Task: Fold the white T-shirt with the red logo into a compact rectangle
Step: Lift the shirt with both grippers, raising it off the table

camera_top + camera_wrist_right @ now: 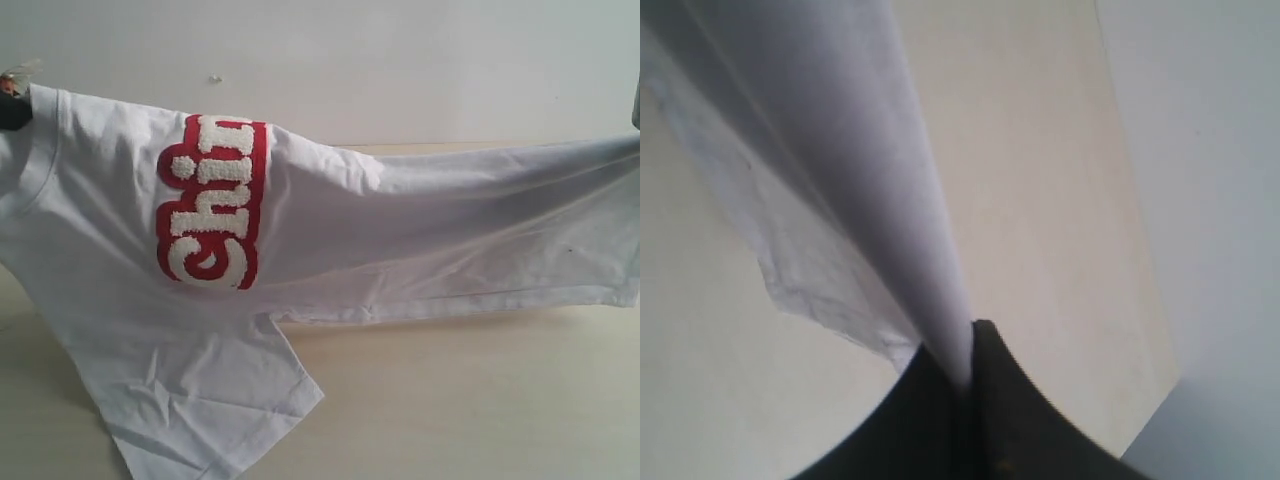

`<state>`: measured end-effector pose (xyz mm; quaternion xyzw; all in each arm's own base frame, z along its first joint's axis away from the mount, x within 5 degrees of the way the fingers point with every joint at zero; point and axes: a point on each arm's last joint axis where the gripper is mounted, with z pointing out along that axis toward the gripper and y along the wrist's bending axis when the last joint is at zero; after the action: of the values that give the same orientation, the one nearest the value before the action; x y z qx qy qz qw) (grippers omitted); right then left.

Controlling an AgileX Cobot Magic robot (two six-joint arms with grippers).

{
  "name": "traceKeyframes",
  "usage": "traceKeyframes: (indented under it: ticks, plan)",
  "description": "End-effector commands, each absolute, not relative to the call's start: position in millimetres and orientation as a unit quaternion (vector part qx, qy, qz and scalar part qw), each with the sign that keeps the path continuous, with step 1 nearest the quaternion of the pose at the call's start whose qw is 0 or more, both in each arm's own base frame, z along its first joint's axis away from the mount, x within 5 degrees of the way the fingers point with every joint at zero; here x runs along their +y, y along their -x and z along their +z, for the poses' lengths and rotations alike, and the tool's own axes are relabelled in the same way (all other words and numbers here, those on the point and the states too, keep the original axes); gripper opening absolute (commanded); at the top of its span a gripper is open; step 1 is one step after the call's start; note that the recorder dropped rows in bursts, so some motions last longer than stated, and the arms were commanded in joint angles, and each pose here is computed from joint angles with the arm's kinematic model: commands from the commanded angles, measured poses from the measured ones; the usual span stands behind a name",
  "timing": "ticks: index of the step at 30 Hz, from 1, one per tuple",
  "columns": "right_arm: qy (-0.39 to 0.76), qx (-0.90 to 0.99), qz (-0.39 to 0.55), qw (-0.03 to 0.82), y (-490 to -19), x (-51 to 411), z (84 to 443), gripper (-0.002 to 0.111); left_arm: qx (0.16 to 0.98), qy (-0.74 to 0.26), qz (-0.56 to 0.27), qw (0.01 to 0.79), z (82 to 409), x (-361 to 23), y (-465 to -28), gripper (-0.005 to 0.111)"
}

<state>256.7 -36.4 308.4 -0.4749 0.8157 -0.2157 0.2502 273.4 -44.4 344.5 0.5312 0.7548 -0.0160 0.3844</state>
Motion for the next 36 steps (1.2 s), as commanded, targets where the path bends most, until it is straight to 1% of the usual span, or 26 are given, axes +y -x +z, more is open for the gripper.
traceKeyframes:
  ticks: [1,5,11,14,17,21,24,28,34,36]
  plan:
    - [0.455,0.818,-0.211,0.283,-248.7,-33.5,320.4,0.000,0.744,-0.522,-0.004,0.418,366.2,-44.1,-257.9,0.000]
    - [0.443,0.820,-0.198,0.303,-239.7,-29.1,329.0,0.000,0.737,-0.520,0.008,0.431,376.8,-43.3,-247.2,0.000]
    - [0.441,0.816,-0.203,0.314,-226.6,-27.0,339.5,0.000,0.728,-0.512,0.021,0.456,393.0,-42.9,-229.4,0.000]
    - [0.426,0.827,-0.175,0.321,-221.3,-22.8,340.9,0.000,0.730,-0.508,0.011,0.457,398.1,-43.8,-218.7,0.000]
    - [0.424,0.841,-0.127,0.311,-213.7,-16.6,338.8,0.000,0.729,-0.522,-0.013,0.442,399.8,-46.6,-205.1,0.000]
    - [0.421,0.844,-0.101,0.315,-203.0,-11.1,343.2,0.000,0.725,-0.532,-0.035,0.436,405.4,-49.4,-187.0,0.000]
    - [0.422,0.843,-0.093,0.321,-188.6,-7.3,350.7,0.000,0.732,-0.521,-0.043,0.438,411.2,-49.5,-172.1,0.000]
    - [0.427,0.842,-0.074,0.322,-163.2,-0.4,359.9,0.000,0.742,-0.522,-0.052,0.417,414.6,-48.6,-148.3,0.000]
    - [0.436,0.840,-0.056,0.317,-126.0,10.1,369.4,0.000,0.739,-0.498,-0.042,0.452,428.1,-47.8,-117.9,0.000]
    - [0.426,0.840,-0.058,0.332,-116.9,12.0,373.6,0.000,0.737,-0.486,-0.039,0.468,433.0,-47.5,-104.4,0.000]
